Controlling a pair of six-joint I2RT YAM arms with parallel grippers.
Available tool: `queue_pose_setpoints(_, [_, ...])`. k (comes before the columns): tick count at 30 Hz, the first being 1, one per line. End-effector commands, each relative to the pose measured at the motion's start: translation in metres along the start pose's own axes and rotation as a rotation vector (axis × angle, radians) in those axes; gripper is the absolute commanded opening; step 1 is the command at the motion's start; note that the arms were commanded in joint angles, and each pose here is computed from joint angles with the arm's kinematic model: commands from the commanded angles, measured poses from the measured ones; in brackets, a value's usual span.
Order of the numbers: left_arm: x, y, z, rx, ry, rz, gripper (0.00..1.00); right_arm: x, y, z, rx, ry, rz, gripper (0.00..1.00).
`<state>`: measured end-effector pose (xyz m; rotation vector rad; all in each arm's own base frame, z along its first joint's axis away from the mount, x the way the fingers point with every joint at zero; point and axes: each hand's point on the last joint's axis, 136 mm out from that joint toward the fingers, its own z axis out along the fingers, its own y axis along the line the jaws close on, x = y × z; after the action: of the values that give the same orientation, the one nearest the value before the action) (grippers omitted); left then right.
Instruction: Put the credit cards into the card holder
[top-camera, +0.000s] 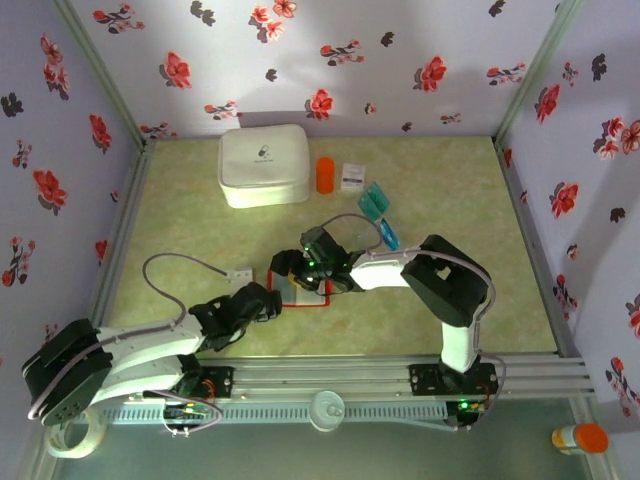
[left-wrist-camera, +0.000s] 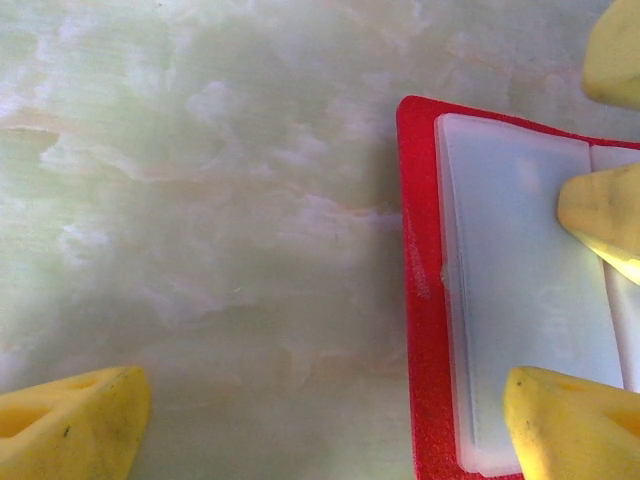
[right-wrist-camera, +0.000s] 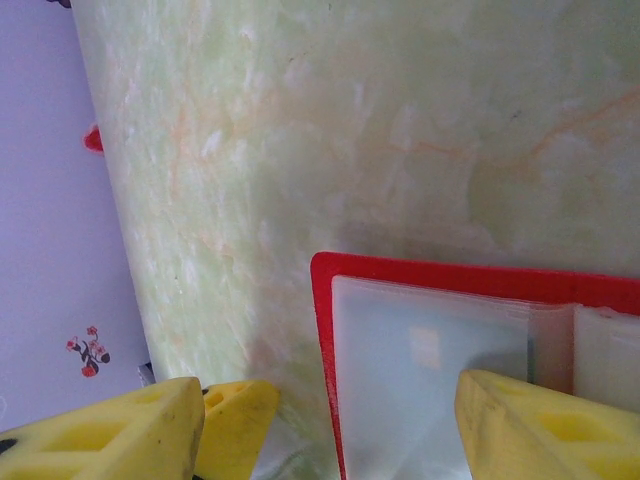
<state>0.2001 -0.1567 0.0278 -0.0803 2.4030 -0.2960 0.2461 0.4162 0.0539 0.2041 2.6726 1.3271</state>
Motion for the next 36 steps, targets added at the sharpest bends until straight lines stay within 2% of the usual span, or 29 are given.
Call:
queue_pose_setpoints(1, [-0.006, 0.006, 0.002, -0.043, -0.021, -0.011, 0.92, 0.001, -0.016, 0.002, 0.035, -0.007, 0.029, 0.68])
queue_pose_setpoints(13, [0.005, 0.017, 0.004, -0.07, 0.003, -0.021, 0.91, -0.013, 0.01, -0.008, -0.035, -0.019, 0.017, 0.68])
queue_pose_setpoints(19, [0.011, 0.022, 0.006, -0.085, 0.016, -0.023, 0.91, -0.031, 0.04, -0.029, -0.07, -0.044, -0.043, 0.68])
queue_pose_setpoints(24, [0.015, 0.026, 0.007, -0.101, 0.033, -0.017, 0.91, -0.045, 0.049, -0.055, -0.046, -0.078, -0.101, 0.68])
queue_pose_setpoints(30, [0.016, 0.027, 0.007, -0.122, 0.05, -0.009, 0.91, -0.066, 0.032, -0.103, 0.113, -0.153, -0.204, 0.68])
queue_pose_setpoints(36, [0.017, 0.027, 0.007, -0.142, 0.067, 0.007, 0.9, -0.094, -0.011, -0.168, 0.418, -0.219, -0.337, 0.68])
